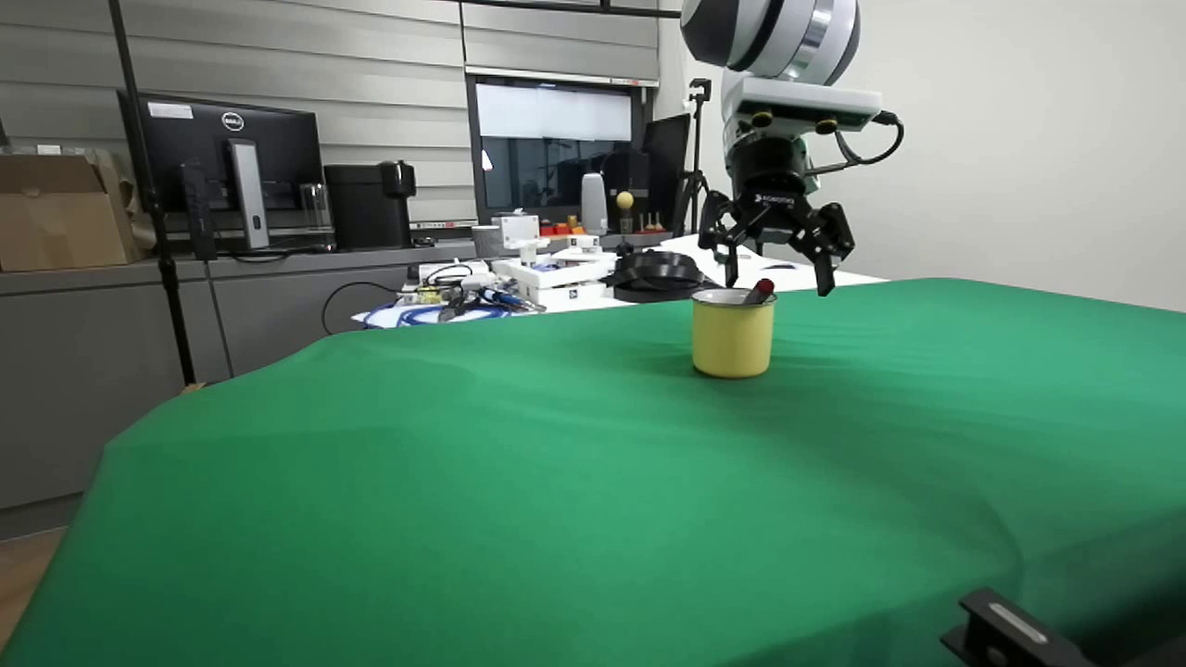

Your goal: Put the red marker in the yellow mug, take the marker out of the mug and place it on the left side of the table

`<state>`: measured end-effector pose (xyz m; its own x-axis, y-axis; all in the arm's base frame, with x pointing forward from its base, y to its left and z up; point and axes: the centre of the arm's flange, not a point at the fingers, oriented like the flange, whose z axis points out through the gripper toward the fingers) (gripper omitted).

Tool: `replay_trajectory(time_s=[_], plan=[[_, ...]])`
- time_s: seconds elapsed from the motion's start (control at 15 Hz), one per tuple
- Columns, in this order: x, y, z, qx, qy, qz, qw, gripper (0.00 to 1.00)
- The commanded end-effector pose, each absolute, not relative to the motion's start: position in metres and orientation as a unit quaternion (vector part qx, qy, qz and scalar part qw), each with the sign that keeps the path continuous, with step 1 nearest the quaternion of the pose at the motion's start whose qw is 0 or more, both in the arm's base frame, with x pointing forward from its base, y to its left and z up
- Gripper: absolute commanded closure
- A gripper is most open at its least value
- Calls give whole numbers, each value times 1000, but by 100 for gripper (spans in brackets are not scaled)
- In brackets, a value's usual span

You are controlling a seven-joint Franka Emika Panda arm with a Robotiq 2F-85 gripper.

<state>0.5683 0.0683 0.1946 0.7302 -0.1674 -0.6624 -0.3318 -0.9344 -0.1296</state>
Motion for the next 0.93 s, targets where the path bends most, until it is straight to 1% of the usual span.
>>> replay_trajectory(time_s=[0.0,0.33,0.4,0.47,0.87], plan=[[585,66,193,-917,168,336,131,0],[591,61,190,-919,180,323,139,0],[592,61,189,-919,181,321,142,25],[592,60,189,-920,182,318,141,26],[595,60,194,-923,183,307,141,69]])
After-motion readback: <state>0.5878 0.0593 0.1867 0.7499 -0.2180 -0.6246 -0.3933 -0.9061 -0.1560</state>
